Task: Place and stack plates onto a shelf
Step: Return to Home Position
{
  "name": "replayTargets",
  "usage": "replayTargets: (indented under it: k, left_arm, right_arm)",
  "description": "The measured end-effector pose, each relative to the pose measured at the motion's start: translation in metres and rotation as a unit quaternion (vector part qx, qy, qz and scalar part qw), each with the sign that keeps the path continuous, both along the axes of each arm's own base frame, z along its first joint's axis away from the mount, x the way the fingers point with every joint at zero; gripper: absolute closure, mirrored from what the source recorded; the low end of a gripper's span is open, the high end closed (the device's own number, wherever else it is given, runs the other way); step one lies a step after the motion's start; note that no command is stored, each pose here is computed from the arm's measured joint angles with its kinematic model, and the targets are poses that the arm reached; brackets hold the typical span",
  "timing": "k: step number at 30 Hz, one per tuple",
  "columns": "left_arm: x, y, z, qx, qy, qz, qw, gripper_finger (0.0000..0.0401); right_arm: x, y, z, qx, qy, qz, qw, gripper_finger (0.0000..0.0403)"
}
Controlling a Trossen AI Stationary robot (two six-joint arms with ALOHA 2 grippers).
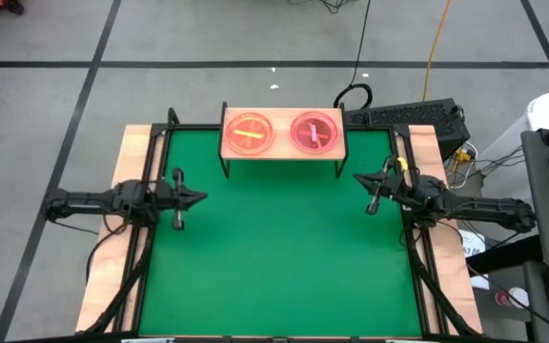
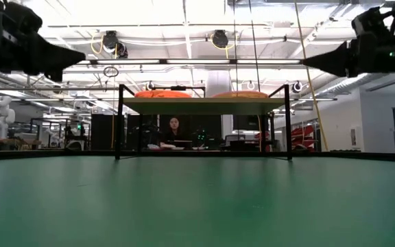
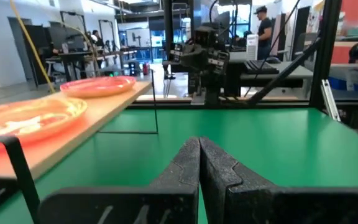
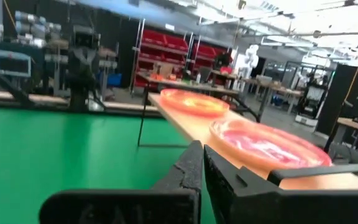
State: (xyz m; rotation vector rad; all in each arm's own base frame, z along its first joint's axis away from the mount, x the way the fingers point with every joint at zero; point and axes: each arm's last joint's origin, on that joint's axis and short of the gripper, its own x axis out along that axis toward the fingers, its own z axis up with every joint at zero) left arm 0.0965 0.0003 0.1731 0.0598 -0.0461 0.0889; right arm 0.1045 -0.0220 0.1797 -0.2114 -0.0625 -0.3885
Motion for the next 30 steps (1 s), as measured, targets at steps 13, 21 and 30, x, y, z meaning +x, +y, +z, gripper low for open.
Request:
replayTargets:
  k: [13,21,30]
  left_arm:
    - [0.0005,0.0004,-0.0012,-0.004,-0.006,0.006,1.000,0.0399]
    - [0.0006,0.0004,-0.0012,-0.013,-0.006,0.006,1.000,0.0385]
    - [0.0006,0.0004,-0.0012,-0.033,-0.008,0.005,0.999,0.0383]
  right_arm:
    - [0.0002,0.0000,-0.0009,0.048,-0.015,0.005,0.999,0.0401]
    - [0.0002,0.0000,-0.0009,0.048,-0.015,0.005,0.999,0.0401]
    - [0.0002,0.0000,-0.0010,0.048,-0.015,0.005,0.999,0.0401]
